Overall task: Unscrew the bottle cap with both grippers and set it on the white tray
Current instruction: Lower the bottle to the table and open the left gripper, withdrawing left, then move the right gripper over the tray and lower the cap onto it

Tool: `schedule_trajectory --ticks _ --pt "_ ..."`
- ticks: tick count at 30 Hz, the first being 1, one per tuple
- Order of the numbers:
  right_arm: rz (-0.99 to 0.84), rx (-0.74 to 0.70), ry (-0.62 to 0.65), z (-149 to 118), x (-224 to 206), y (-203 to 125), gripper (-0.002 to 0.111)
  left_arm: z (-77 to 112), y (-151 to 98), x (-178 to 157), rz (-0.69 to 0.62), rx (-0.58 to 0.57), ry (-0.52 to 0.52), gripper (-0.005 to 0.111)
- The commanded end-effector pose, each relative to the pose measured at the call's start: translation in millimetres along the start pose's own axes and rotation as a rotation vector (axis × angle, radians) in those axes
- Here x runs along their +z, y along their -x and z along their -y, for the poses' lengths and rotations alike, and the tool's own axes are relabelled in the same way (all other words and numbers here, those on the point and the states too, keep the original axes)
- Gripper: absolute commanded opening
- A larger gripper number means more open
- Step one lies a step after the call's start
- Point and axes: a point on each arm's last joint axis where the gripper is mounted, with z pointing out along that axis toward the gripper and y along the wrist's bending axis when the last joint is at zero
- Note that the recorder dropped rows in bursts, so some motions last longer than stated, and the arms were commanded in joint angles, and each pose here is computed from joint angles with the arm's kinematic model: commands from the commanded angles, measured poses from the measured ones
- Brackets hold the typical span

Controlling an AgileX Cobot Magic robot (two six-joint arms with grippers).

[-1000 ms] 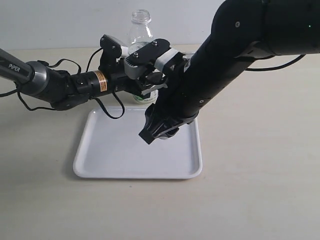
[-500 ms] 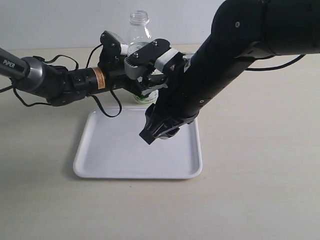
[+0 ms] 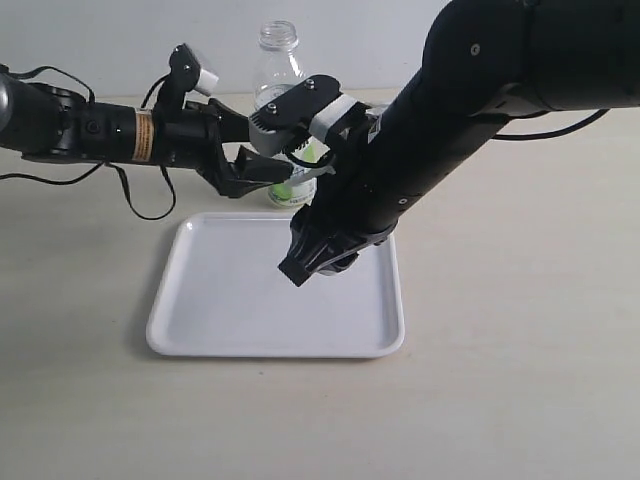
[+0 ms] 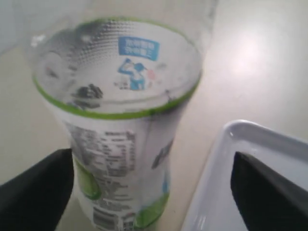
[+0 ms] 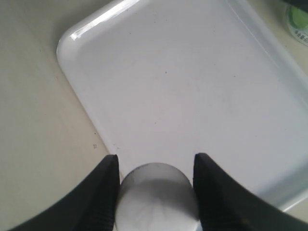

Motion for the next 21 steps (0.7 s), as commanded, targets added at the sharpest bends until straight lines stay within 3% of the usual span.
schedule_trajectory --ticks 1,6,8,9,21 --pt "0.004 -0.026 -0.010 0 0 0 0.000 2.3 6 -14 -0.082 -0.005 -0.045 0.073" --pt "-0.002 -0.039 -0.018 1 0 0 0.000 -3.2 5 -30 -0.141 -0.073 -0.044 0.046" --pt "0.002 -0.047 -0.028 2 0 0 0.000 -9.0 2 -38 -0.140 -0.129 -0.029 0.024" --pt "0.006 -0.051 -0.035 2 0 0 0.000 -13.9 0 -43 -0.129 -0.165 -0.006 0.003" --pt "0.074 0.007 -0.099 15 15 7 0.000 -27.7 0 -48 -0.032 -0.244 0.141 0.000"
